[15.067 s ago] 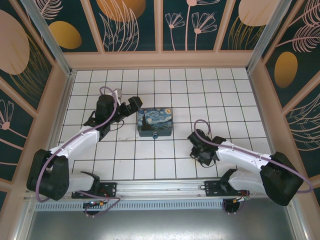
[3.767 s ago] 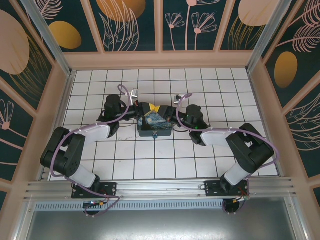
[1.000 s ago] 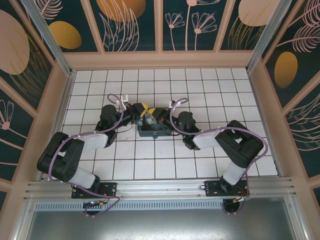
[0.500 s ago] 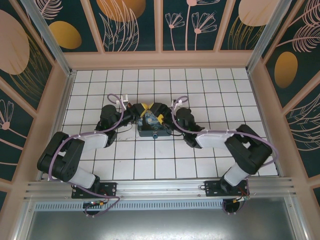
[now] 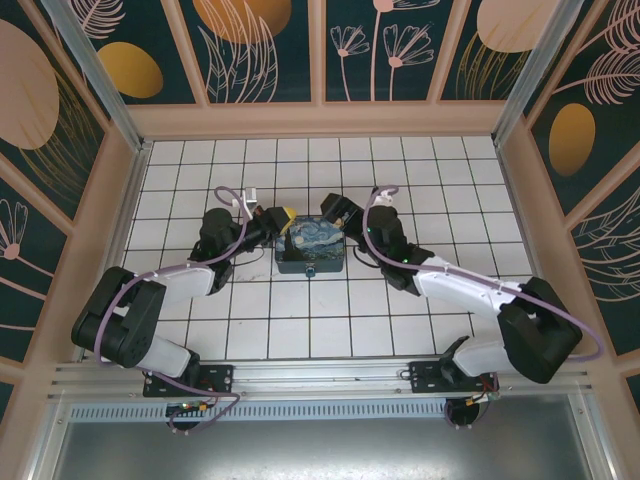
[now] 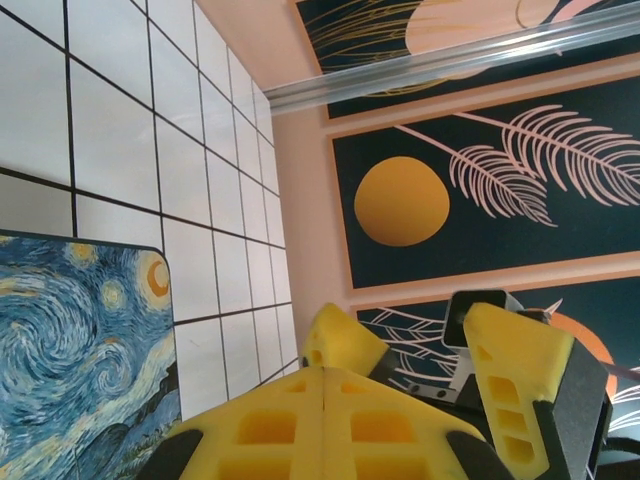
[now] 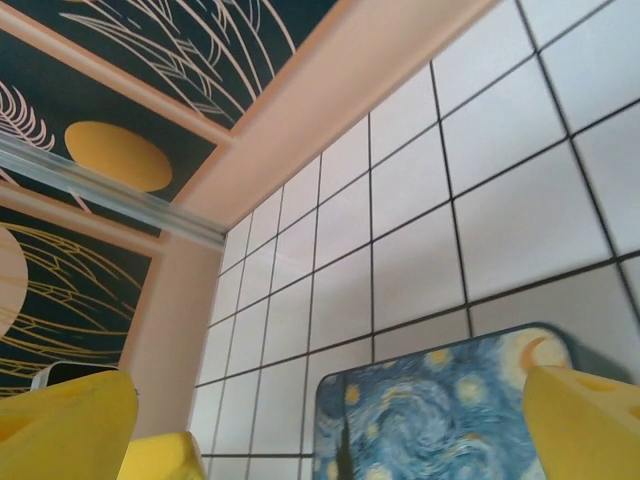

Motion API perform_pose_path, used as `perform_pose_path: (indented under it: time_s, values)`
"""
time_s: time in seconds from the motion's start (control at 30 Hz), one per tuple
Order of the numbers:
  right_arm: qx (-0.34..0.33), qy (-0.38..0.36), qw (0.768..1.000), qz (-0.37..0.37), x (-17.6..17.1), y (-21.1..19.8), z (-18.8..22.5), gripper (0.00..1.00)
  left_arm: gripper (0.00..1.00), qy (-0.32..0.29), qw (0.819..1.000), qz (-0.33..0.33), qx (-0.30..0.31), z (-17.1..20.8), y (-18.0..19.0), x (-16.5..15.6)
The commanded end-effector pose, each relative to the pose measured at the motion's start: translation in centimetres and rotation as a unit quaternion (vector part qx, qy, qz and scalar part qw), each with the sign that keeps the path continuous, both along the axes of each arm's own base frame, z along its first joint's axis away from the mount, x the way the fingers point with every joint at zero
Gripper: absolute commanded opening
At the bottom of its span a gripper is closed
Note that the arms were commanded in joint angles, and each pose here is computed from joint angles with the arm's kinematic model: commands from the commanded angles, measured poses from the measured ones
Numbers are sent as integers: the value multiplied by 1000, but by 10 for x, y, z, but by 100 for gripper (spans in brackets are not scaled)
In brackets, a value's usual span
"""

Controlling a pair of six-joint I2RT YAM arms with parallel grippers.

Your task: Unlock the padlock with the key

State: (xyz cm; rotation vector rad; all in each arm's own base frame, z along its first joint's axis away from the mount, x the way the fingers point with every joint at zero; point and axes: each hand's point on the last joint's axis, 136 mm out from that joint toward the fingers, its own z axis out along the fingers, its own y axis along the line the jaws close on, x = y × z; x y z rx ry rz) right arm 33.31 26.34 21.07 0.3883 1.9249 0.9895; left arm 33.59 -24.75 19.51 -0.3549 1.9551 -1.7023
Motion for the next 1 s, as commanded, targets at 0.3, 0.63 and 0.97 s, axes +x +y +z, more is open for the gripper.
perform_pose_path:
  time_s: [0.3, 0.63, 0.97]
  values:
    - [83, -22, 993, 86, -9, 20, 2, 99, 0, -65, 996, -59, 22, 31, -16, -3]
    - [188, -62, 966, 167, -29, 49, 24, 68, 0, -80, 993, -86, 22, 35, -21, -11]
    - [212, -58, 956, 193, -34, 71, 23, 47, 0, -68, 994, -81, 9, 35, -20, -9]
